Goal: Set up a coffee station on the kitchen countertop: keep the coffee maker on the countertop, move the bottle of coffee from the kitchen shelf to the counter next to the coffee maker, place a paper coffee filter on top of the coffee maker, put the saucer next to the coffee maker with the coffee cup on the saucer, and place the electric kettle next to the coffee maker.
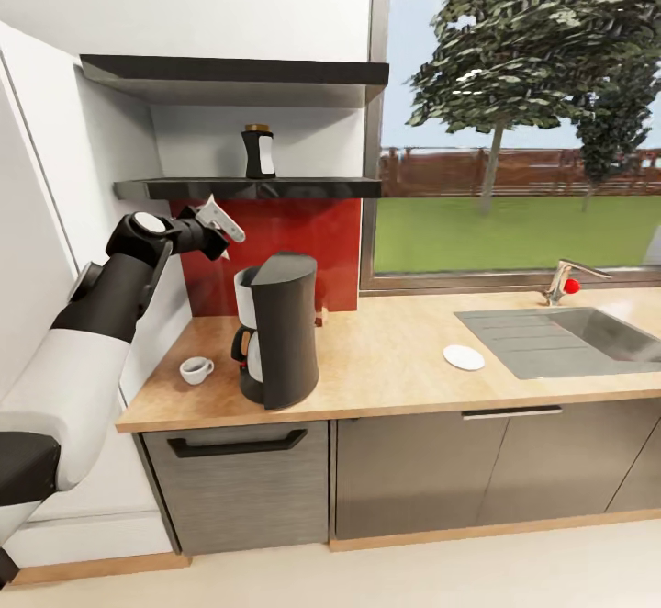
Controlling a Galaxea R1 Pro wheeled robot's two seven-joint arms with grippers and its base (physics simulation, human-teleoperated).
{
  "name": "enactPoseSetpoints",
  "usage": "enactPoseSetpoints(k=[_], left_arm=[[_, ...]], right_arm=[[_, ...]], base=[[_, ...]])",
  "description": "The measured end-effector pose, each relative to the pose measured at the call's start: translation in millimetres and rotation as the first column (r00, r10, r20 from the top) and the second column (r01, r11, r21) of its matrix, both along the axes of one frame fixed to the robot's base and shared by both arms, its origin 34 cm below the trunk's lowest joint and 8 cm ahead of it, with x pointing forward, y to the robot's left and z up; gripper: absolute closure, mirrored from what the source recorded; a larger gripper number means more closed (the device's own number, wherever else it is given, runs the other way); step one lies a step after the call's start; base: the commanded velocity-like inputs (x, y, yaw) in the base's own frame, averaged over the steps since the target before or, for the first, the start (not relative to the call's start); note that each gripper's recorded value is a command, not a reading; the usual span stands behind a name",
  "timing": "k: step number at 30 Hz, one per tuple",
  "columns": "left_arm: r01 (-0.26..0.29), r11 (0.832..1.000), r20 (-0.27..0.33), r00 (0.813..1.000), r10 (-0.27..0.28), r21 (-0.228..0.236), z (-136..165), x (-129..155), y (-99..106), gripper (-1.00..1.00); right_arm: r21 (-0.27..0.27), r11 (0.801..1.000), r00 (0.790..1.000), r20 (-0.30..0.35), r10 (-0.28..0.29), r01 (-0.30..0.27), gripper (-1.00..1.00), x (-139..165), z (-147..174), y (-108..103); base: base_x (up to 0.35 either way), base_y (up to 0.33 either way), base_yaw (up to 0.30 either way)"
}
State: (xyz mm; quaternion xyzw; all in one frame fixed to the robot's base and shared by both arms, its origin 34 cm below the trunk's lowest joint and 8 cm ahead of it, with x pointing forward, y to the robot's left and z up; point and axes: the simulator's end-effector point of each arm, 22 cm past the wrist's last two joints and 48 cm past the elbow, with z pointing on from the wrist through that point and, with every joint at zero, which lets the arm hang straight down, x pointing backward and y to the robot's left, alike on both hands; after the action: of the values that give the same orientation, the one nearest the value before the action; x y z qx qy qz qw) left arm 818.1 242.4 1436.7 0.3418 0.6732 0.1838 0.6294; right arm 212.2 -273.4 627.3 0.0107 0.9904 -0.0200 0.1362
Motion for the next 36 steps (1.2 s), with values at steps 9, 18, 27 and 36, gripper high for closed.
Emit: enactPoseSetpoints(k=[9, 18, 27, 36], left_arm=[[0.048, 0.999, -0.040, 0.998, -0.048, 0.010, -8, -6, -10, 1.00], [0.047, 0.999, -0.062, 0.997, -0.046, 0.026, -13, -7, -1, 1.00], [0.004, 0.999, -0.072, 0.997, -0.002, 0.040, -18, -7, 28, 1.00], [-0.003, 0.999, -0.073, 0.997, 0.007, 0.044, -18, -8, 34, 1.00]], right_arm=[[0.000, 1.000, 1.000, 0.002, -0.001, 0.001, -1.00, 1, 0, 0], [-0.003, 1.000, 1.000, 0.003, 0.002, -0.002, -1.00, 1, 0, -1], [-0.005, 1.000, 1.000, 0.006, 0.001, -0.001, -1.00, 3, 1, -3], [-0.004, 1.000, 1.000, 0.007, -0.001, 0.001, -1.00, 3, 1, -2]], base=[[0.000, 0.000, -0.095], [0.000, 0.000, -0.056], [0.006, 0.000, 0.000], [0.221, 0.000, 0.000]])
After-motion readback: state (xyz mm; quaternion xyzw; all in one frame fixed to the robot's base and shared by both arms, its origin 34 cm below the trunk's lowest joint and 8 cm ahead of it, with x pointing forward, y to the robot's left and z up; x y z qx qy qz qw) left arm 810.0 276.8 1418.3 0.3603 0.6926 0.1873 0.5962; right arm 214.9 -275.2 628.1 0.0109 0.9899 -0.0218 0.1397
